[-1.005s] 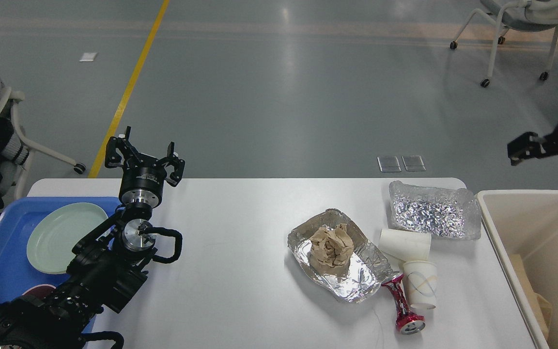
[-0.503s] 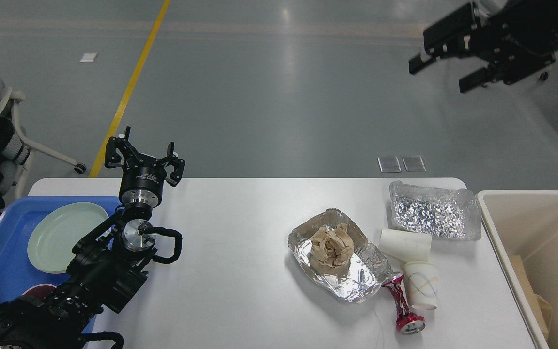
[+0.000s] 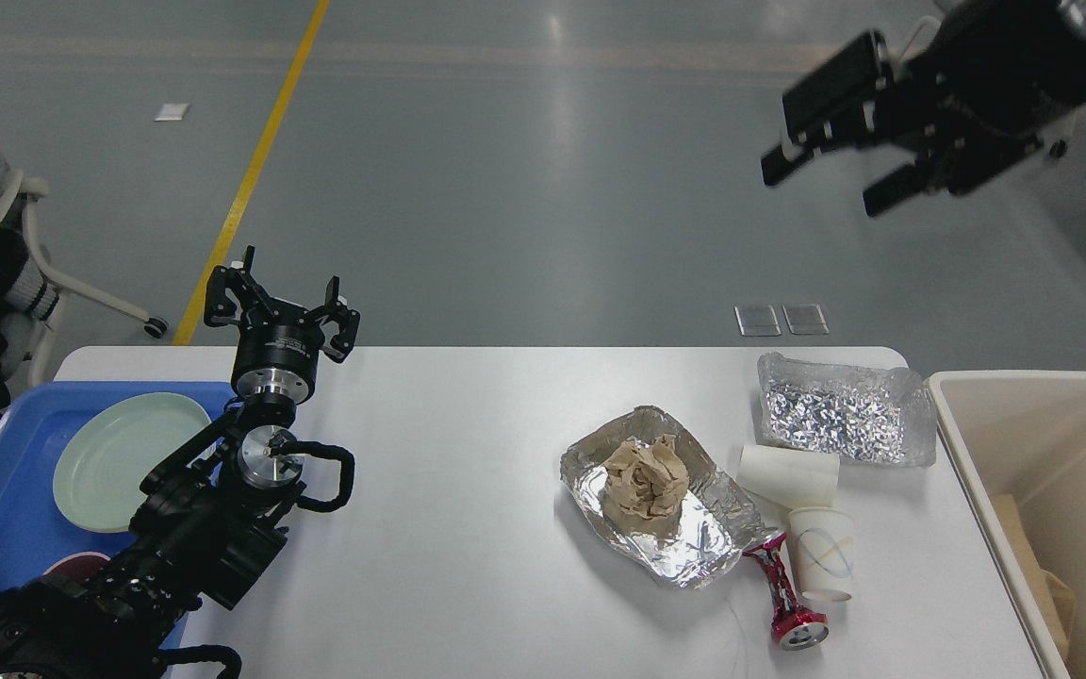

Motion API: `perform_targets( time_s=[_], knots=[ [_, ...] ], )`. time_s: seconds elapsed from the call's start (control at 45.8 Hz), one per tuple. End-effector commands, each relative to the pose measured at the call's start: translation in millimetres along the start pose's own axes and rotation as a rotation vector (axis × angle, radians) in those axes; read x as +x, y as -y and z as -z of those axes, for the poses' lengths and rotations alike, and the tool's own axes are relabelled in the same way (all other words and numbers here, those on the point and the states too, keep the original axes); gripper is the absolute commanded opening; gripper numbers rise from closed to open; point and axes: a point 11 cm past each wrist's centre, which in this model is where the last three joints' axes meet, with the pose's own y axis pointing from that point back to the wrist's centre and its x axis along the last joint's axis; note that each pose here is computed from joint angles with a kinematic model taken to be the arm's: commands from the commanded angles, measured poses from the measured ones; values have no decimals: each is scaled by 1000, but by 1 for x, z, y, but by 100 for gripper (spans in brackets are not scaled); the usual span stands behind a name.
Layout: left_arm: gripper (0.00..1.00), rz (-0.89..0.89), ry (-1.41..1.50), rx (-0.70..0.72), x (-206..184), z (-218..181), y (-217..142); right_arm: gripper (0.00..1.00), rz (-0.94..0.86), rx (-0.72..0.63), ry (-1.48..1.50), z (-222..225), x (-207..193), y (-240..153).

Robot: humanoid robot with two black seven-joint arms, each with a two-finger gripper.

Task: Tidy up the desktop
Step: 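Swing the right gripper back toward the silver foil packet, then grasp the crinkled silver foil packet with the right gripper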

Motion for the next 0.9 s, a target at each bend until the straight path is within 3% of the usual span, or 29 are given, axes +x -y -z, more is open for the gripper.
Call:
perform_targets(
  time_s=[0.0,0.219,0.415,0.59,0.874],
  knots=[
    [100,1,-1,0,-1,0,0,100,66,-102,59,-47,0,53],
    [100,0,0,0,0,0,0,100,-27,-230,163,-125,4,130],
    [100,-1,0,0,1,0,0,100,-91,-333,233,-195,-30,190],
    [100,0,0,0,0,0,0,100,-135,-404,246,-232,-62,225],
    [100,0,0,0,0,0,0,100,-197,-478,244,-263,-84,246]
  ],
)
